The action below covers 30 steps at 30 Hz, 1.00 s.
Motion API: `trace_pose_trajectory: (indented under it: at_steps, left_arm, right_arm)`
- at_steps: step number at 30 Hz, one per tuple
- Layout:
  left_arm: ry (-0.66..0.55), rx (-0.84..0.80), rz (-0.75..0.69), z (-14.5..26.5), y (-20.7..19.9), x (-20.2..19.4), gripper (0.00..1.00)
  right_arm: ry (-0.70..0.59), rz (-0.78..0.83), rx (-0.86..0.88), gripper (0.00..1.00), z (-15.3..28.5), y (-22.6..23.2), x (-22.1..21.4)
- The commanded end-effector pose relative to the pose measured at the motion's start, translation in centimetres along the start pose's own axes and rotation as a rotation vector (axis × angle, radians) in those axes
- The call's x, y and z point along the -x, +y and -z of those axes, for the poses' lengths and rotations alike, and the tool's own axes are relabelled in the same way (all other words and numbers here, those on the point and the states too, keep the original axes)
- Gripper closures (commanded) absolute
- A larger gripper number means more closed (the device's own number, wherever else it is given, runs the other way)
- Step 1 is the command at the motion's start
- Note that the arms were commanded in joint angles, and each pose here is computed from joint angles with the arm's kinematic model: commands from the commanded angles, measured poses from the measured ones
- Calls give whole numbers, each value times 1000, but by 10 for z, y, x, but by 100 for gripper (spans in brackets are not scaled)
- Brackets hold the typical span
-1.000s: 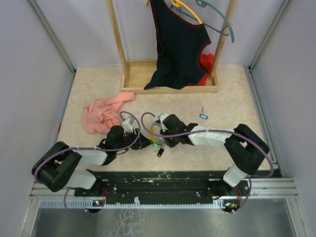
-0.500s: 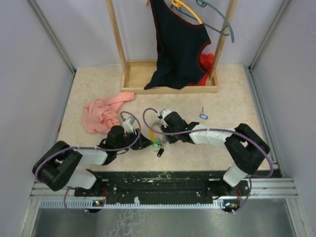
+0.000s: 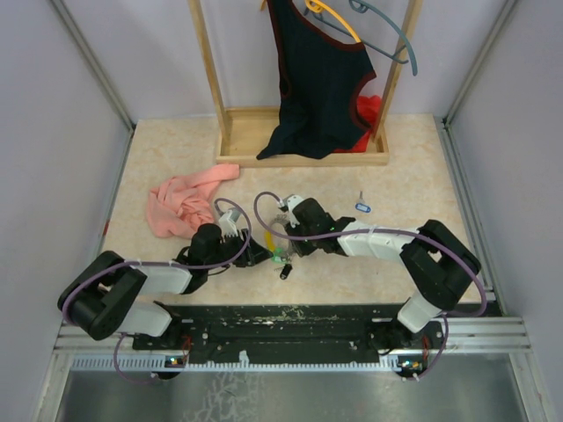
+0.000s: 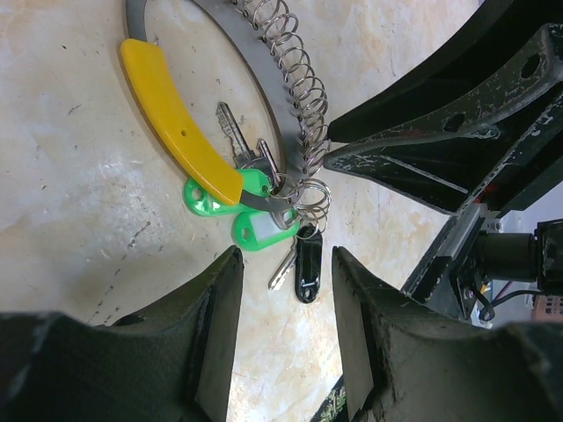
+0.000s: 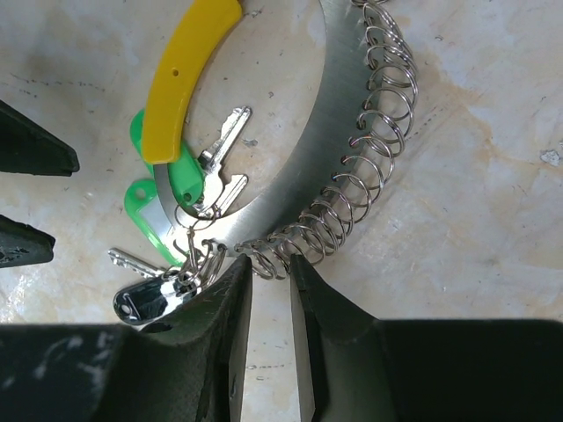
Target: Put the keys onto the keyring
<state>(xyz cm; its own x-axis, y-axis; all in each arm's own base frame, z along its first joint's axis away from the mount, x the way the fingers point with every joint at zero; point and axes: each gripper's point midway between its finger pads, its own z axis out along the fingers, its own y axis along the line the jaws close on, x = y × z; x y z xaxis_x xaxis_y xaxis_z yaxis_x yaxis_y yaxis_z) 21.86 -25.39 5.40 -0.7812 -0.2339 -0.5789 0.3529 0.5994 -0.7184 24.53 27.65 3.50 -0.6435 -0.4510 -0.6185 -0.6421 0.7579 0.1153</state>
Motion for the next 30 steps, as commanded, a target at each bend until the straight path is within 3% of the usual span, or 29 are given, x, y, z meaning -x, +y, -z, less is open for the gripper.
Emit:
trace_pose_trajectory:
  at_steps: [1,8,15,30]
  left_arm:
    - [-11,-25,-18,0,-6,5,50]
    - [-12,-17,-20,0,-4,5,50]
    - [-9,-22,-20,0,-5,5,50]
    - [5,-27,-14,-5,-5,3,50]
  right_arm:
    - [-72,-19,-7,75,8,-2,19]
    - [-133,-17,35,74,32,7,30]
    - [-93,-32,61,80,19,12,22]
    - [-61,-45,23,77,-3,4,14]
